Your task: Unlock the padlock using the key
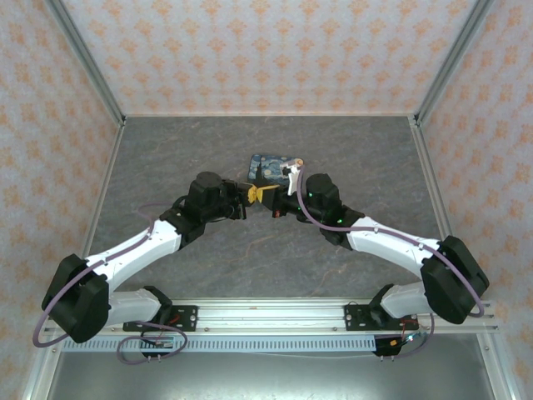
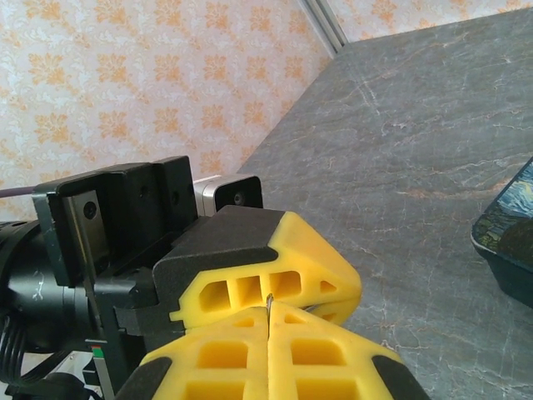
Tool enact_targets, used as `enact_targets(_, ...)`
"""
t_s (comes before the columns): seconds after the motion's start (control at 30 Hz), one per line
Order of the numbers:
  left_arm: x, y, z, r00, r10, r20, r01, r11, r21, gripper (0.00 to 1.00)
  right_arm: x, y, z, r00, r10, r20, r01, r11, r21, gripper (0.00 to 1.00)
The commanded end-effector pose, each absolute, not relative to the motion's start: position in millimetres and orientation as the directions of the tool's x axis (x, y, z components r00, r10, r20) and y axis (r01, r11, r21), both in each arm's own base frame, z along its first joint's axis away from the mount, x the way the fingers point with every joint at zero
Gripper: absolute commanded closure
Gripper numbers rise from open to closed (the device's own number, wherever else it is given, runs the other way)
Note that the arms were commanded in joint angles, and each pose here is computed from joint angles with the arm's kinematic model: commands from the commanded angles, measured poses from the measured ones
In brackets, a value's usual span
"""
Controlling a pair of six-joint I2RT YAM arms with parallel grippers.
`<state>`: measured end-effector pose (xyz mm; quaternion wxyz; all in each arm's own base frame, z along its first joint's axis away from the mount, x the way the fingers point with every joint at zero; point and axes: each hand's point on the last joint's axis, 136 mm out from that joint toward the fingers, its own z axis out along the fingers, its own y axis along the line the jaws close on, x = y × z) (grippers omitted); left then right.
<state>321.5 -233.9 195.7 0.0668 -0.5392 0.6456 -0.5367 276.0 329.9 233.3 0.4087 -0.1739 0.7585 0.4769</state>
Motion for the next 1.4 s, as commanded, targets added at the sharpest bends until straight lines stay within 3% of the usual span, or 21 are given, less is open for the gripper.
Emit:
enact_targets(0.0,321,-230,196,-0.418,-0.791,0.446,-0.604,-0.125,-0.787,1.00,273,324,242,-0.589,0.149,-0.794,-0.651,0.495,0.576,1.00)
enact_targets(0.07,321,-221,200,-0.437,-0.827,0.354,-0.570,-0.050,-0.820,1.00,271,321,244,-0.590,0.150,-0.794,-0.647,0.501,0.575,0.99)
enact_targets(0.23,326,-186,242,-0.451,-0.892,0.002,-0.388,0.194,-0.901,1.00,267,310,249,-0.598,0.184,-0.780,-0.617,0.515,0.595,0.65)
enact_targets(0.37,327,-165,284,-0.430,-0.851,-0.303,-0.178,0.409,-0.895,1.00,264,305,251,-0.642,0.209,-0.738,-0.583,0.493,0.646,0.49)
enact_targets(0.6,321,-188,345,-0.388,-0.693,-0.607,0.275,0.542,-0.794,1.00,244,303,318,-0.656,0.365,-0.660,-0.650,0.171,0.740,0.32)
enact_targets(0.73,309,-205,378,-0.345,-0.670,-0.657,0.475,0.479,-0.738,1.00,233,307,351,-0.669,0.387,-0.634,-0.682,0.018,0.731,0.30)
enact_targets(0.93,288,-225,416,-0.303,-0.622,-0.722,0.633,0.435,-0.640,1.00,234,317,374,-0.652,0.407,-0.640,-0.714,-0.043,0.699,0.31)
enact_targets(1.1,281,-229,425,-0.296,-0.627,-0.721,0.658,0.413,-0.629,1.00,233,322,393,-0.640,0.423,-0.641,-0.737,-0.103,0.668,0.32)
enact_targets(1.37,281,-229,424,-0.299,-0.632,-0.715,0.652,0.412,-0.636,1.00,236,331,396,-0.650,0.414,-0.638,-0.732,-0.113,0.672,0.43)
